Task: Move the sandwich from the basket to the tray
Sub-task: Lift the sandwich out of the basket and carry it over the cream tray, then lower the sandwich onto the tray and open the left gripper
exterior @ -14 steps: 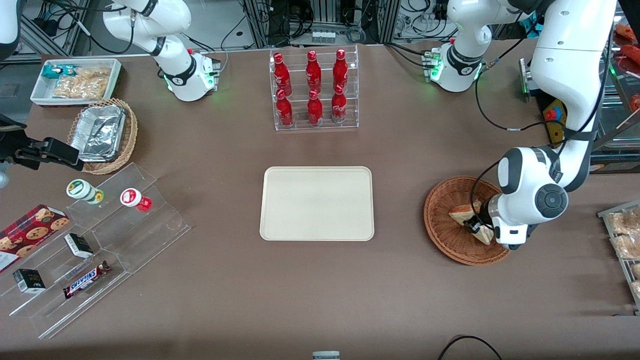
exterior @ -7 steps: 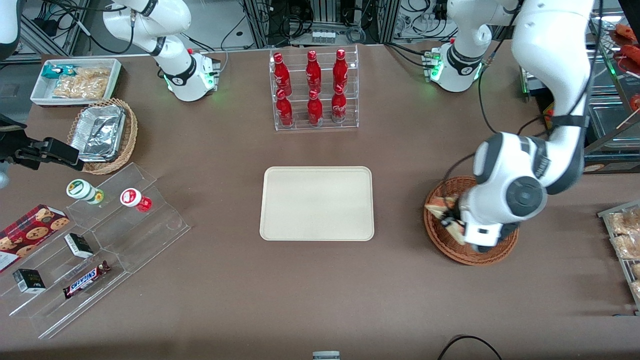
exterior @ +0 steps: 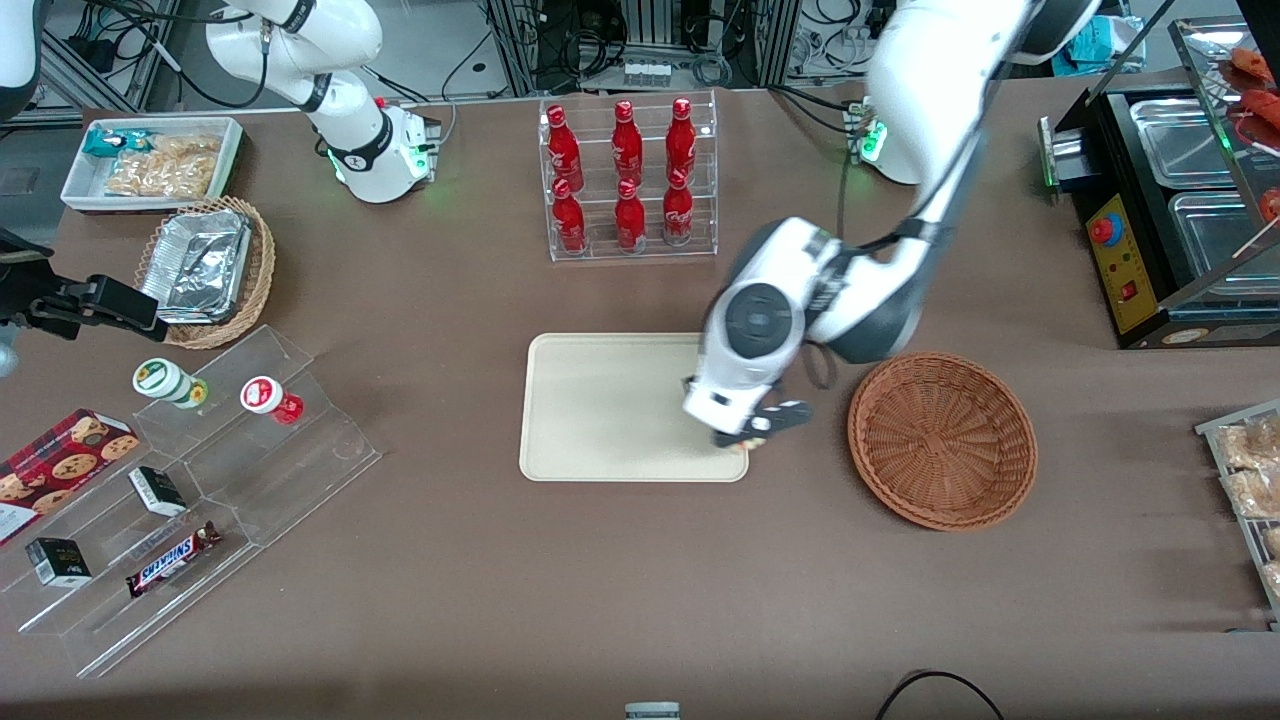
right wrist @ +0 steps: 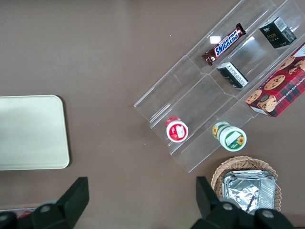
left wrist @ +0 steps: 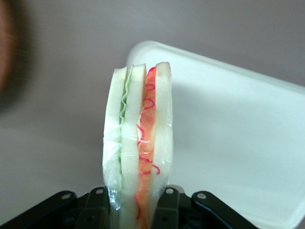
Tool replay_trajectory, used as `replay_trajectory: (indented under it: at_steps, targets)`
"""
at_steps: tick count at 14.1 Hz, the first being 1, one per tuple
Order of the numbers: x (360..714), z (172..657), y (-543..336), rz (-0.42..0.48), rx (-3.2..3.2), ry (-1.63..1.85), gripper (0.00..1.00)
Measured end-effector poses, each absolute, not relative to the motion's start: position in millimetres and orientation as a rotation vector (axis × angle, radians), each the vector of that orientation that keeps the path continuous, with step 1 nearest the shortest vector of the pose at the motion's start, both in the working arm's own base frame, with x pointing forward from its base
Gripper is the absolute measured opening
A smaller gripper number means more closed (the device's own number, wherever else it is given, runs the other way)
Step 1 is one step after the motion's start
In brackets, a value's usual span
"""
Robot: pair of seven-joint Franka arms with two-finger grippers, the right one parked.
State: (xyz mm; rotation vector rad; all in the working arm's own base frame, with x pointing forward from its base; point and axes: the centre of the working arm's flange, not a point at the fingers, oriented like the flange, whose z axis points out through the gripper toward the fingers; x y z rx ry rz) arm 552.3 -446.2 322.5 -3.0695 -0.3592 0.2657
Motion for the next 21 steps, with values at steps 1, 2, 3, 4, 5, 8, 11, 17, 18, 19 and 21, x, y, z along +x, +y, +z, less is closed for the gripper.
replay_trajectory:
  at_steps: [1,2,3,4,5,8,11,17,18,19,21]
  targets:
    - [546.7,310.5,-465.3,0.272,-3.074,-0.313,0.3]
    - [541.3,297.8,-480.5,0.28,-3.078,-0.257,0.3]
    - [536.1,284.7,-493.6,0.28,-3.088,-0.199,0.3]
    - [531.8,271.7,-504.6,0.272,-3.101,-0.157,0.3]
    - [528.1,259.1,-512.7,0.265,-3.111,-0.126,0.3]
    - [520.1,231.7,-525.0,0.278,-3.11,-0.058,0.3]
    - [521.7,220.7,-526.5,0.275,-3.118,-0.011,0.31]
    - [524.7,222.4,-528.3,0.262,-3.13,0.006,0.59]
    - [527.8,232.4,-529.9,0.243,-3.143,0.005,0.68]
    - [532.6,249.4,-530.7,0.212,-3.16,0.002,0.79]
    - [545.9,300.5,-520.5,0.15,-3.185,-0.024,0.99]
